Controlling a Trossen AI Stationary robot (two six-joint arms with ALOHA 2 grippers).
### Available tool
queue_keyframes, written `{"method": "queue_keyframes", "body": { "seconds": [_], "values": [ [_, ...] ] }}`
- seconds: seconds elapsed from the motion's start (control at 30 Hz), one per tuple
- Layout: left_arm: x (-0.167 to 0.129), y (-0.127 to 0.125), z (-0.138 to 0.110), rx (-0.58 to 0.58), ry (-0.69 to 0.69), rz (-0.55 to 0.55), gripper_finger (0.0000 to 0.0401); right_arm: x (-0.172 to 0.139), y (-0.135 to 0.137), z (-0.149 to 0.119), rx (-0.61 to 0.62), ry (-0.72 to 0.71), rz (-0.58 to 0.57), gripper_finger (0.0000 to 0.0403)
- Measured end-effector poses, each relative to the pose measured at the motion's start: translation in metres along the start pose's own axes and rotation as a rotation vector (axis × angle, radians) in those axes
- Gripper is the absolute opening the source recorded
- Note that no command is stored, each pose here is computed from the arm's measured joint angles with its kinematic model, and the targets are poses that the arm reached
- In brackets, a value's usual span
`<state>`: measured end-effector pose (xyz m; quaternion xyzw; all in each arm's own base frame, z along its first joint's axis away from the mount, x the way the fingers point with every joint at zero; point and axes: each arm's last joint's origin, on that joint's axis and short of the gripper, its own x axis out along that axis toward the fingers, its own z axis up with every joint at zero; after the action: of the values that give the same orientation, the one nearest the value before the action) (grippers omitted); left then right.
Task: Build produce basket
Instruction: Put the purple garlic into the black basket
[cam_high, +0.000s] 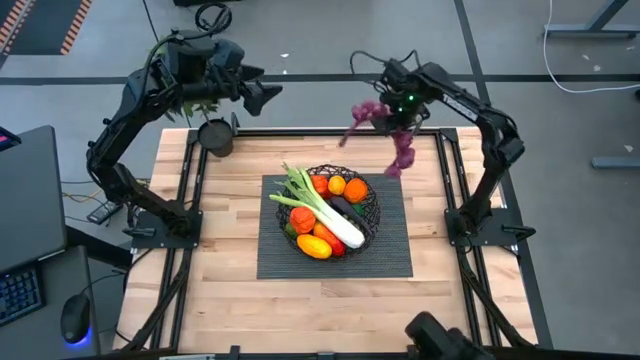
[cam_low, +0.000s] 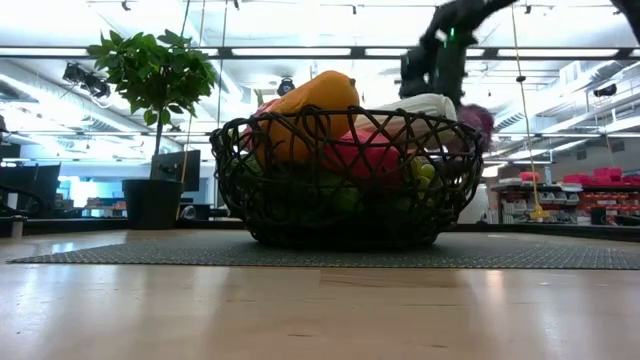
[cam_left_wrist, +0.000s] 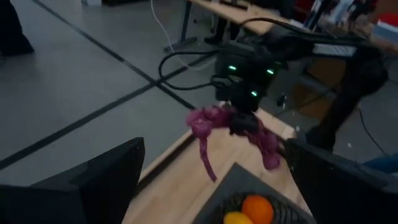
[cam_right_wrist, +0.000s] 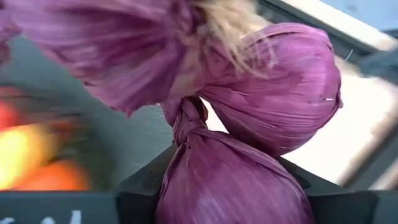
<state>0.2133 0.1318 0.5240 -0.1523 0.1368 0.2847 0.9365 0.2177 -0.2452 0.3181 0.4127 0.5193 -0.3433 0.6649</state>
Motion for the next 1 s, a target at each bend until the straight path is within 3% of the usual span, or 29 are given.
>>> {"method": "queue_keyframes", "body": {
  "seconds": [0.2, 0.47, 1.0],
  "values": [
    [0.0, 0.006, 0.007, -0.008, -0.064, 0.014, 0.0394, -0.042, 0.044, -0.018, 0.007, -0.1, 0.136, 0.0168],
    [-0.001, 0.01, 0.008, -0.013, -0.065, 0.029, 0.0394, -0.044, 0.107, -0.051, -0.033, -0.06, 0.227, 0.0169],
    [0.0, 0.01, 0.006, -0.046, -0.045, 0.029, 0.0394, -0.035, 0.165, -0.098, -0.036, -0.142, 0.176, 0.0169]
  ]
}}
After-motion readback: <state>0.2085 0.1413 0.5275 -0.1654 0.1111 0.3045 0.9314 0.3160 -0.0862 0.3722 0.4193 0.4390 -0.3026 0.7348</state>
